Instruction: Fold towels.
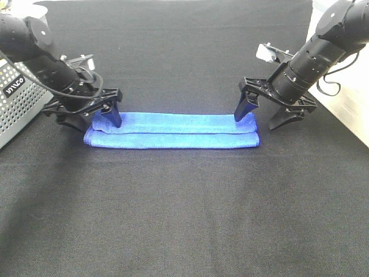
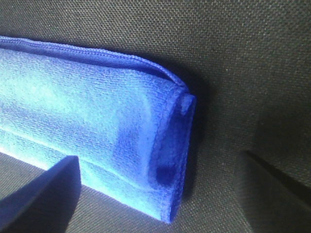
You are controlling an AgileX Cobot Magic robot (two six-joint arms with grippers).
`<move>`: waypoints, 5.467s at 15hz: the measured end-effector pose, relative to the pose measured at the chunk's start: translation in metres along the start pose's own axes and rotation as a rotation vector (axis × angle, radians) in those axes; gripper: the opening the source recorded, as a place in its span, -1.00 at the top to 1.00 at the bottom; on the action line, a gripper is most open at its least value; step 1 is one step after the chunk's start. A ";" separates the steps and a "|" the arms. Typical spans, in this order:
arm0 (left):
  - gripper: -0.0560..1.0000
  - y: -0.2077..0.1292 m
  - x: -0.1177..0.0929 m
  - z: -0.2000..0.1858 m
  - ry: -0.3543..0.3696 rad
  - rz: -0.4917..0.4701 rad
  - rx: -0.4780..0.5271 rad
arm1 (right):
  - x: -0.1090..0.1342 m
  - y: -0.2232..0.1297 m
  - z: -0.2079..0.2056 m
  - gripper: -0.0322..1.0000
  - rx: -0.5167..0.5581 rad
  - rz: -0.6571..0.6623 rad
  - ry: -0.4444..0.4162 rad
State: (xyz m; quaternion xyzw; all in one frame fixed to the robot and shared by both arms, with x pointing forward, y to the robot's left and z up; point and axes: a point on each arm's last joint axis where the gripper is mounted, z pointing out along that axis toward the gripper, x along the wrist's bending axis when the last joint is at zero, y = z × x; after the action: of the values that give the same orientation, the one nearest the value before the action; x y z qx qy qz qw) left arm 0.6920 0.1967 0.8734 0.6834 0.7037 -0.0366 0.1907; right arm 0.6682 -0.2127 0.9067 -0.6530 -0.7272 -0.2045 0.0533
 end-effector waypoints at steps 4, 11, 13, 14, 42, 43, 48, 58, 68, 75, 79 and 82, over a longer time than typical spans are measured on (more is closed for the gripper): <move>0.75 -0.002 -0.001 0.006 -0.006 -0.068 0.011 | 0.000 0.000 0.000 -0.63 0.000 0.000 0.000; 0.75 0.008 -0.006 -0.076 0.234 0.075 0.039 | 0.001 -0.002 0.000 -0.63 0.021 0.001 0.007; 0.75 0.013 -0.017 -0.101 0.233 0.062 0.054 | 0.001 -0.004 0.000 -0.63 0.047 0.013 0.015; 0.75 0.015 -0.028 -0.108 0.206 0.061 0.061 | 0.002 -0.006 0.000 -0.63 0.061 0.021 0.023; -0.32 0.041 -0.117 -0.116 -0.153 -0.093 -0.288 | 0.107 -0.008 0.007 -0.62 -0.014 -0.033 0.570; -0.32 0.041 -0.117 -0.116 -0.149 -0.091 -0.285 | 0.104 -0.007 0.020 -0.62 -0.020 -0.020 0.593; -0.32 0.039 -0.116 -0.116 -0.140 -0.088 -0.265 | 0.075 -0.001 0.060 -0.61 -0.009 -0.003 0.538; -0.32 0.022 -0.106 -0.140 0.045 0.089 -0.138 | 0.040 0.005 -0.010 -0.61 0.037 -0.046 0.320; -0.32 -0.042 -0.104 -0.294 0.154 0.259 -0.304 | 0.065 -0.045 -0.160 -0.61 -0.006 -0.131 0.028; -0.32 -0.210 -0.044 -0.326 0.186 0.302 -0.244 | 0.069 -0.184 -0.235 -0.61 -0.135 -0.178 -0.086; -0.32 -0.301 -0.006 -0.323 0.163 0.311 -0.333 | 0.062 -0.269 -0.241 -0.61 -0.231 -0.214 -0.104; -0.32 -0.349 0.016 -0.312 0.123 0.326 -0.481 | 0.057 -0.323 -0.244 -0.61 -0.378 -0.262 -0.120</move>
State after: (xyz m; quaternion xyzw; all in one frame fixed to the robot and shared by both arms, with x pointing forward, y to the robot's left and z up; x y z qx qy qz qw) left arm 0.2838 0.2875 1.0834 0.7234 0.5834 0.2041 0.3076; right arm 0.3000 -0.2696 1.0755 -0.5625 -0.7563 -0.3032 -0.1403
